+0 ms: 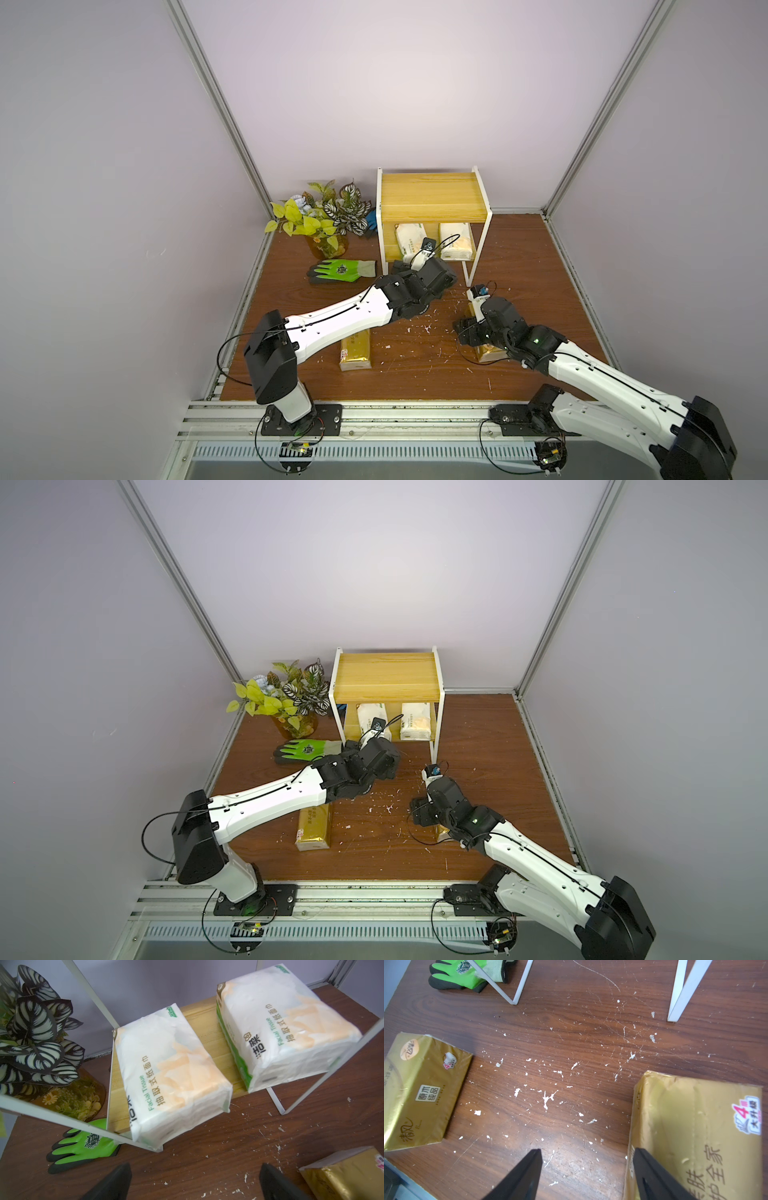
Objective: Place the tissue boxes on the shelf by color
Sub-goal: Place a box of tissues on the shelf, then pick up the box of tissues from the center of the board.
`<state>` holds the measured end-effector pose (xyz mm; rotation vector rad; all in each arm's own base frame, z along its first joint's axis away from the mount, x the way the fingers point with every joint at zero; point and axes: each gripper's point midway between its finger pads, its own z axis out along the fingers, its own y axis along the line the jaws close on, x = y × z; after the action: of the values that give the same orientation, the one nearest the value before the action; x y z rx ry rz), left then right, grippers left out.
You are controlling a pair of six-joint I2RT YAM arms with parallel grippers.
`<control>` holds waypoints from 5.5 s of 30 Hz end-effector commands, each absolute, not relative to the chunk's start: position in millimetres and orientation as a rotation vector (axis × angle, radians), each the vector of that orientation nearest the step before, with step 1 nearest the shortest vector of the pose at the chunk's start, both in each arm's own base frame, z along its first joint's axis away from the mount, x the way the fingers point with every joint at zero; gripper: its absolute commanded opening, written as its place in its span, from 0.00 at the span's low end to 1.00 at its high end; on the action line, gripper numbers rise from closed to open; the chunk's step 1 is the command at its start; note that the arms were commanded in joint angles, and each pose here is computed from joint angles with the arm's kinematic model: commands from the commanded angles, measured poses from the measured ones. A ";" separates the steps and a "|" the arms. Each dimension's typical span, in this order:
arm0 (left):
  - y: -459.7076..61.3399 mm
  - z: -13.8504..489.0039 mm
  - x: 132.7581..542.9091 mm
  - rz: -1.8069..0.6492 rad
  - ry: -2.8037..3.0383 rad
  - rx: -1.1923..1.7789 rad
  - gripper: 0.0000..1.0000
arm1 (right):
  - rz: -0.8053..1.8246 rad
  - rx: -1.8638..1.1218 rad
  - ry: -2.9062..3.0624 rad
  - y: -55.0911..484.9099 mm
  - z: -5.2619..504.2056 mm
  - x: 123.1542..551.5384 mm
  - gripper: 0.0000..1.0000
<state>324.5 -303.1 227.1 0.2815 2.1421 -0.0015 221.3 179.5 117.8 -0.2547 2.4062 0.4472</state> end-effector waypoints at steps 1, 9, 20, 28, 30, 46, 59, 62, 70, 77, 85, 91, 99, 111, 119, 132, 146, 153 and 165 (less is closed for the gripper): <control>-292.1 222.5 318.4 0.014 2.175 0.248 1.00 | 0.472 -0.246 2.389 183.5 121.7 224.6 0.77; -290.3 215.0 319.4 0.042 2.183 0.242 0.32 | 0.465 -0.240 2.397 183.4 120.3 225.4 0.75; -301.7 206.0 331.2 0.047 2.189 0.238 0.01 | 0.455 -0.220 2.385 178.4 124.0 224.6 0.75; -291.7 213.8 357.5 0.039 2.142 0.176 0.01 | 0.454 -0.216 2.380 177.0 126.3 223.8 0.75; -290.1 215.7 365.3 0.041 2.132 0.168 0.01 | 0.453 -0.213 2.380 176.5 126.8 223.9 0.75; -296.5 227.0 379.4 0.085 2.112 0.219 0.20 | 0.435 -0.176 2.368 166.9 131.4 220.9 0.75; -290.8 228.4 321.5 -0.063 2.093 0.222 0.74 | 0.316 -0.162 2.434 156.6 129.7 223.0 0.98; -285.2 214.2 313.9 -0.104 2.115 0.181 0.75 | 0.264 -0.158 2.464 149.6 129.4 220.5 0.99; -278.5 194.2 305.8 -0.133 2.152 0.144 0.78 | 0.122 -0.180 2.526 132.8 130.7 215.3 0.99; -278.2 185.9 302.8 -0.132 2.179 0.147 0.79 | 0.056 -0.120 2.634 123.6 110.9 204.1 0.99; -277.0 179.0 299.9 -0.135 2.192 0.156 0.81 | -0.003 -0.028 2.705 109.0 94.5 189.4 0.99; -276.5 175.5 298.7 -0.137 2.199 0.155 0.81 | -0.004 0.019 2.658 101.3 115.6 190.4 0.99; -277.7 171.8 297.2 -0.134 2.205 0.191 0.81 | -0.031 0.081 2.717 93.9 102.8 178.2 0.99; -274.1 165.8 292.2 -0.122 2.227 0.220 0.82 | 0.013 0.189 2.751 91.5 79.9 166.1 0.99; -273.0 169.2 291.5 -0.133 2.220 0.210 0.82 | 0.009 0.213 2.769 92.2 64.8 164.3 0.99; -281.0 168.7 297.5 -0.104 2.228 0.235 0.82 | 0.000 0.234 2.793 91.1 50.6 160.1 0.75; -289.7 166.7 302.2 -0.106 2.225 0.253 0.71 | 0.160 0.139 2.682 112.9 93.1 179.0 0.25; -302.7 163.6 306.1 -0.130 2.218 0.295 0.69 | 0.164 0.106 2.610 116.9 122.8 191.6 0.10; -313.6 160.2 319.8 -0.094 2.210 0.337 0.73 | 0.054 0.156 2.378 105.2 213.7 226.6 0.14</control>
<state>313.2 -311.2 157.2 0.3268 2.2207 -0.1099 214.3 115.2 186.3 0.1454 2.4700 0.1347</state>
